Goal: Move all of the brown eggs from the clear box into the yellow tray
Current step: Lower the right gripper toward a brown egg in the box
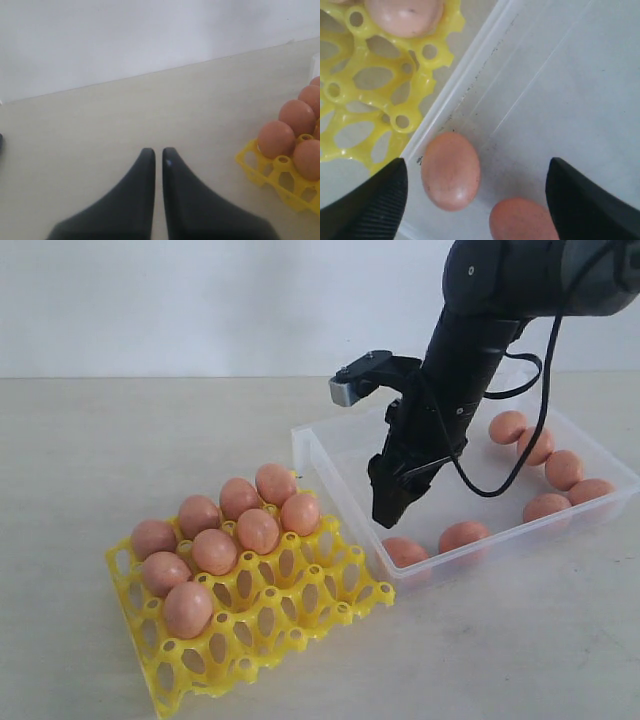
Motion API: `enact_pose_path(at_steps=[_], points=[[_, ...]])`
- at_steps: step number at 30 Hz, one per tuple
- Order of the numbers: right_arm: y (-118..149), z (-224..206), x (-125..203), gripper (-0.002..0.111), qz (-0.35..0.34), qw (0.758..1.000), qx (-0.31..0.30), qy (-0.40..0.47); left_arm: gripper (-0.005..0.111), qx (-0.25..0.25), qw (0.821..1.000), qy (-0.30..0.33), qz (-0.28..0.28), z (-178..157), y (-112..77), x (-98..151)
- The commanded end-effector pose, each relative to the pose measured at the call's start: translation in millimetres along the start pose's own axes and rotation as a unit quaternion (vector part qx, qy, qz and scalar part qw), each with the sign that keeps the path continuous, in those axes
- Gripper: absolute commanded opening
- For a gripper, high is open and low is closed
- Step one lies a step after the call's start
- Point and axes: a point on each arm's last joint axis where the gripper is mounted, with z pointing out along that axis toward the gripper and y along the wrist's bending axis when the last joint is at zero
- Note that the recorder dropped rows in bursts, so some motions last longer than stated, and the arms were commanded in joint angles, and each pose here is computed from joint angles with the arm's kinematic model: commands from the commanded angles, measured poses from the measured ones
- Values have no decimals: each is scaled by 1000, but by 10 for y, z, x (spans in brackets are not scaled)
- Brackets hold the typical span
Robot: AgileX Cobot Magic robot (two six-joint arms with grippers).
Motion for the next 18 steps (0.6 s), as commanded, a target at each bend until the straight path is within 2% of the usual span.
enact_pose_path(at_steps=[1, 18], points=[[-45, 157, 26, 67, 4, 1000, -12, 22, 4, 4, 1000, -1, -2, 1, -6, 9], [-132, 508, 33, 67, 18, 999, -25, 37, 4, 4, 1000, -1, -2, 1, -6, 9]])
